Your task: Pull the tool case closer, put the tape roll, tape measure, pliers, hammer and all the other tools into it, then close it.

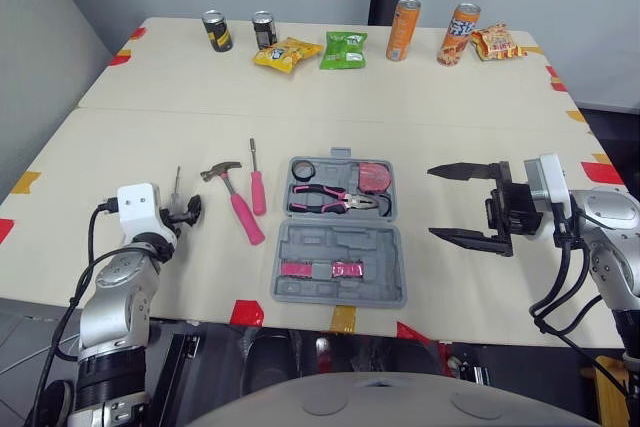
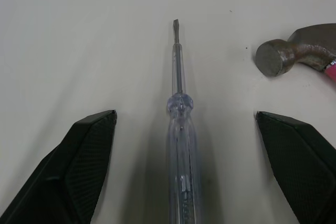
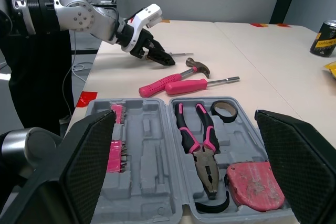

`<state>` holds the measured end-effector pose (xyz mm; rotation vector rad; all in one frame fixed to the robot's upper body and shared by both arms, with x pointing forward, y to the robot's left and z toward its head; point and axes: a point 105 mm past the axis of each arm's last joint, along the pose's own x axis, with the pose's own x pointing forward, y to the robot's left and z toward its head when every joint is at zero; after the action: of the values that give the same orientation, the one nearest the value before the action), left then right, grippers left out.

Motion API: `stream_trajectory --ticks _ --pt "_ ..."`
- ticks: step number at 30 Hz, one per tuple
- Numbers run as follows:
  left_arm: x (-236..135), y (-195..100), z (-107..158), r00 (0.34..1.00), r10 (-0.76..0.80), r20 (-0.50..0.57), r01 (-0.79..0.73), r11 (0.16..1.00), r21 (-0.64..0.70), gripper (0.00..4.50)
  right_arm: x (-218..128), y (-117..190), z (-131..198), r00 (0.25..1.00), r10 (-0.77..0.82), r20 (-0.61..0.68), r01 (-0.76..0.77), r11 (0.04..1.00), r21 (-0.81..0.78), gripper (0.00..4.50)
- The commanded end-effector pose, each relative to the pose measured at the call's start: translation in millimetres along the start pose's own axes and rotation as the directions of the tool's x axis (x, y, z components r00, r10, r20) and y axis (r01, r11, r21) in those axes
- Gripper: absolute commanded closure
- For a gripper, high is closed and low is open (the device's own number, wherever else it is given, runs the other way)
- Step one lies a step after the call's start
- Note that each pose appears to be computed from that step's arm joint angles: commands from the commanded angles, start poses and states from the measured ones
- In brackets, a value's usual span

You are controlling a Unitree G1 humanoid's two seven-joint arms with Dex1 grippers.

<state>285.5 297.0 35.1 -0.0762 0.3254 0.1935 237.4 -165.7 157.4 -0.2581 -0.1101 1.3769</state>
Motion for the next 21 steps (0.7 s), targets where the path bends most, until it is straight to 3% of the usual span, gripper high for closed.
stream_trajectory --ticks 1,3,13,14,21 --pt "1.8 1.3 3.2 1.000 -0.003 0.014 0.004 1.000 -0.015 0.24 -1.6 -2.5 4.9 1.000 -0.013 0.013 0.013 0.999 -0.033 0.00" --pt "1.9 2.0 2.1 1.000 0.003 0.011 -0.002 0.999 -0.035 0.70 -1.9 -2.5 4.8 1.000 -0.015 0.012 0.015 0.999 -0.034 0.00" --pt "2.0 7.9 1.6 1.000 0.020 0.012 -0.019 0.998 -0.061 4.24 -1.6 -1.8 3.4 1.000 -0.015 0.008 0.015 0.999 -0.035 0.00" --pt "1.8 8.7 2.2 1.000 0.022 0.014 -0.021 0.998 -0.062 4.40 -1.4 -1.5 3.1 1.000 -0.013 0.008 0.014 0.999 -0.034 0.00" --pt "-7.3 12.8 17.6 0.997 -0.050 0.061 0.050 0.999 -0.002 4.40 -0.4 -0.7 3.0 1.000 -0.005 0.010 0.005 0.999 -0.035 0.00"
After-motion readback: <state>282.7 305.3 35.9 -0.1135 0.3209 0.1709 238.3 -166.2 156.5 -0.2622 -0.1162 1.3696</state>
